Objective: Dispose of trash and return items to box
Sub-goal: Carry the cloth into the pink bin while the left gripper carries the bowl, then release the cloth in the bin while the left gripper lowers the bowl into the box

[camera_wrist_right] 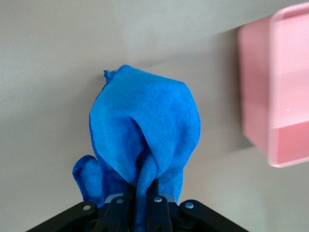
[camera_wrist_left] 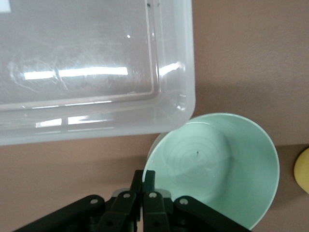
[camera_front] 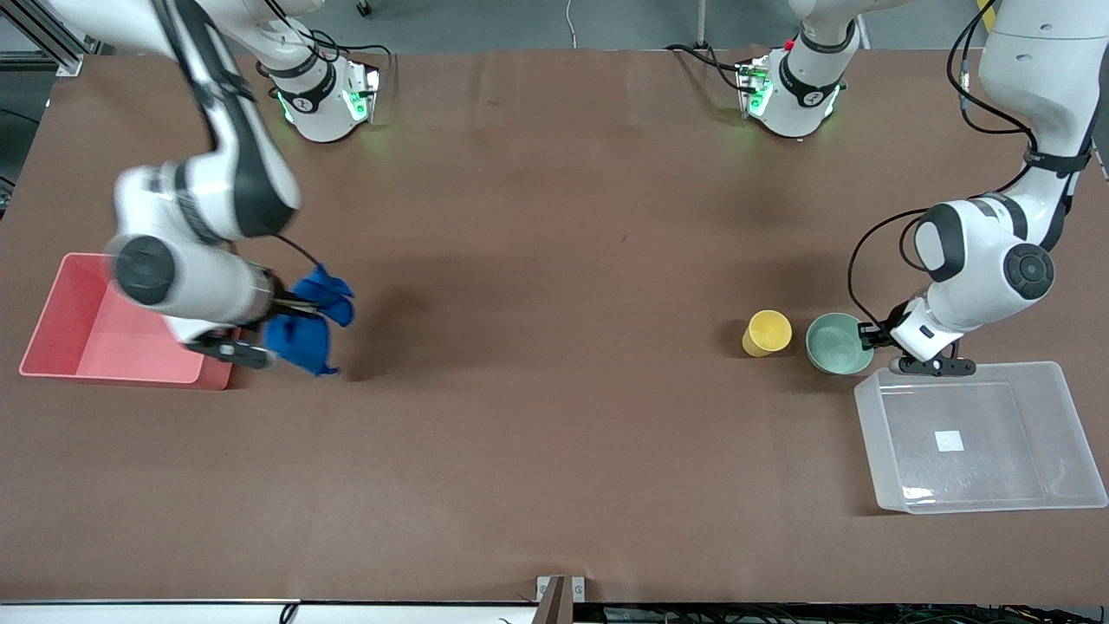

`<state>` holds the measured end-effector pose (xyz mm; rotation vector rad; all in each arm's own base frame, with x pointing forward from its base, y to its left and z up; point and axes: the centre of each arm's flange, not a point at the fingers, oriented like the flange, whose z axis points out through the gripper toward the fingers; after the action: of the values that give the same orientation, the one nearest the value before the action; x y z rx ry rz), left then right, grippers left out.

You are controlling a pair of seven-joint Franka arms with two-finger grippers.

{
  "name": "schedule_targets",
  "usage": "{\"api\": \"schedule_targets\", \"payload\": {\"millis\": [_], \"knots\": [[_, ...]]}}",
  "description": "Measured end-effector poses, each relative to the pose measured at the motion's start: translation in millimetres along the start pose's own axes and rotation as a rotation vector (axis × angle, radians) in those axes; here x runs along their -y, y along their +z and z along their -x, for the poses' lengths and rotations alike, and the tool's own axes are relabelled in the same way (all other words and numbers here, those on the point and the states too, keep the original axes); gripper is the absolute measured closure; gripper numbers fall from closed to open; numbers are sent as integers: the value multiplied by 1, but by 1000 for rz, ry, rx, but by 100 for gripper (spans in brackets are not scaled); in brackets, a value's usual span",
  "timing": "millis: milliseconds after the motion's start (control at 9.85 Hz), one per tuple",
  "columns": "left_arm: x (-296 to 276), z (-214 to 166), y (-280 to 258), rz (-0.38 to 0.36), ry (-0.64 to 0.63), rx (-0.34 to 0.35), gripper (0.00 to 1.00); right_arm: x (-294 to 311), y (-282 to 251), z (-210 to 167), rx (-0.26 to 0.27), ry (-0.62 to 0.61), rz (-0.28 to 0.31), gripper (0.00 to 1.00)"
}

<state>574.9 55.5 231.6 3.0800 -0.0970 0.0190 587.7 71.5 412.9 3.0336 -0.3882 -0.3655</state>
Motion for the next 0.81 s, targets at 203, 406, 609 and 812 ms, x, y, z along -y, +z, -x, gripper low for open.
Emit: {"api": "schedule_targets", "payload": {"millis": [203,406,609,812], "knots": [[-1,-8,-47,-8,24,-15,97,-104,-23,-13,4,-50,-17,88],[-1,-30,-120,-14,32,-32,97,-199,-14,-23,18,-120,-31,88],[3,-67,-189,-18,42,-83,97,-256,1,-23,18,-192,-38,88],[12,-109,-198,-13,65,-122,97,-273,32,-33,-32,-242,-3,88]]}}
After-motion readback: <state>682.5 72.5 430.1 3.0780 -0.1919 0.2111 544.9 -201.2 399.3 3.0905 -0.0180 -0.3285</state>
